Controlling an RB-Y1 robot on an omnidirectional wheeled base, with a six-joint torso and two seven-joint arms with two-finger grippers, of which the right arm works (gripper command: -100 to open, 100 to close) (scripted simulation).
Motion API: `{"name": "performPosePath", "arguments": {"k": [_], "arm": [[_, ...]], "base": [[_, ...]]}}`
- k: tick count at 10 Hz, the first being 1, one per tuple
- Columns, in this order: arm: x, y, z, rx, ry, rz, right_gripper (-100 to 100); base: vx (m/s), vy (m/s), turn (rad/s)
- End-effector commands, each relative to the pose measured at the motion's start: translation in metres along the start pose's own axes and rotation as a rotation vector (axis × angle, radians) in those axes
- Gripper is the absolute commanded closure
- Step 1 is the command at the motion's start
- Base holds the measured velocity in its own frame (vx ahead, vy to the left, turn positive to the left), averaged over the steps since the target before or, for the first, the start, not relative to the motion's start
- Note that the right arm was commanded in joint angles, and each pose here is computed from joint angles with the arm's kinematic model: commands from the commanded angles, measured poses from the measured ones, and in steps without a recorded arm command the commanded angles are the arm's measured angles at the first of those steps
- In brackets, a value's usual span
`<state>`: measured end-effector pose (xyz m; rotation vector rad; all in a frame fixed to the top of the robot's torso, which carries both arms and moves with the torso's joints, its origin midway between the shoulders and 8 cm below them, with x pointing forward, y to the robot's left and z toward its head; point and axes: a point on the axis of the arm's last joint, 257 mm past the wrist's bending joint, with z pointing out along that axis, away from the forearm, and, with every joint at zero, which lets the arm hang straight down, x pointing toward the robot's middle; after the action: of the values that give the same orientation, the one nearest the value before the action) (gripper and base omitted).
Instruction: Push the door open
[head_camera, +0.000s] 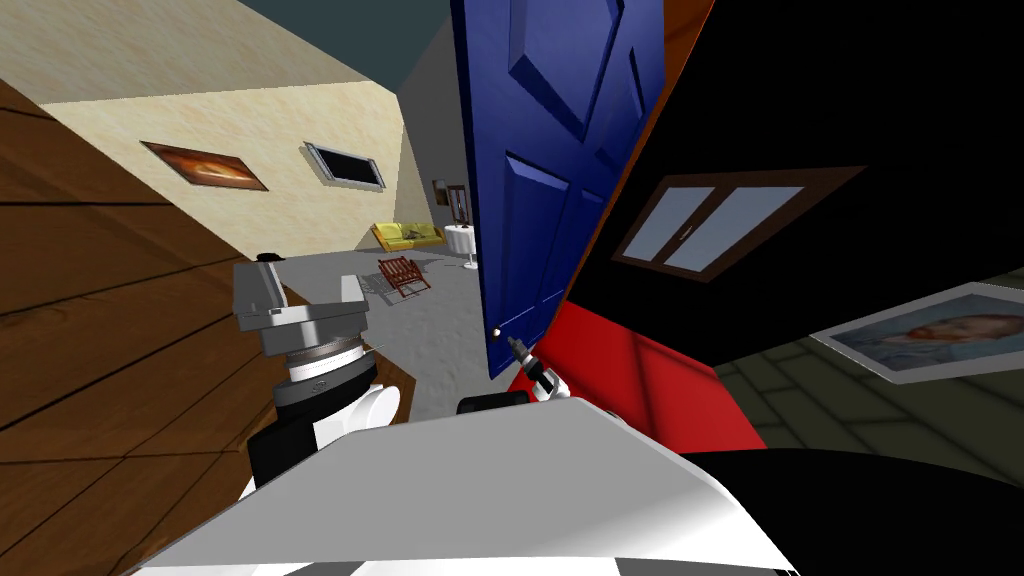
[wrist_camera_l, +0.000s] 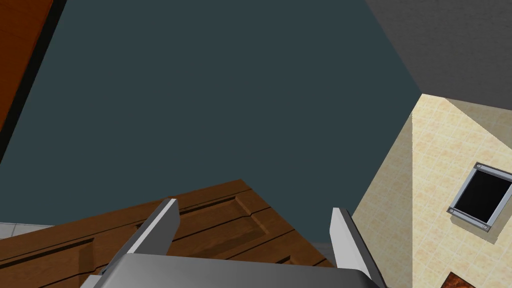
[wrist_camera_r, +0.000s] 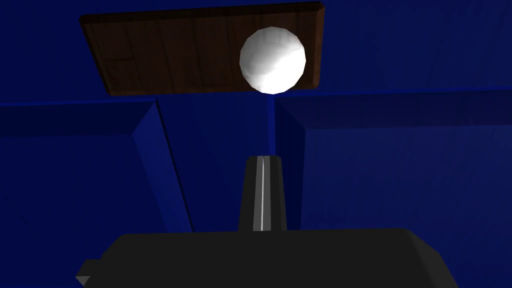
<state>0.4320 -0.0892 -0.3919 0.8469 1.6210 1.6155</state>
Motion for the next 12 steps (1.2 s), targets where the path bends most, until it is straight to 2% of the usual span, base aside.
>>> {"name": "performPosePath", "arguments": {"k": [1,6,8,12], "arm": [[0.0004,-0.0002,0.0001,0.003,0.006,0.007,-100],[0.0016,0.0003,0.0015,0.007,0.019,0.019,-100],[0.0017,-0.0001,0.0027,0.007,0.01,0.018,-100],[0.0033,-0.0001,0.0069,0.004,-0.008,0.015,-100]], "base": [[-0.206,-0.058,-0.022],[-0.187,-0.07,-0.016],[0.125,0.073,0.04],[0.217,0.12,0.042]]}}
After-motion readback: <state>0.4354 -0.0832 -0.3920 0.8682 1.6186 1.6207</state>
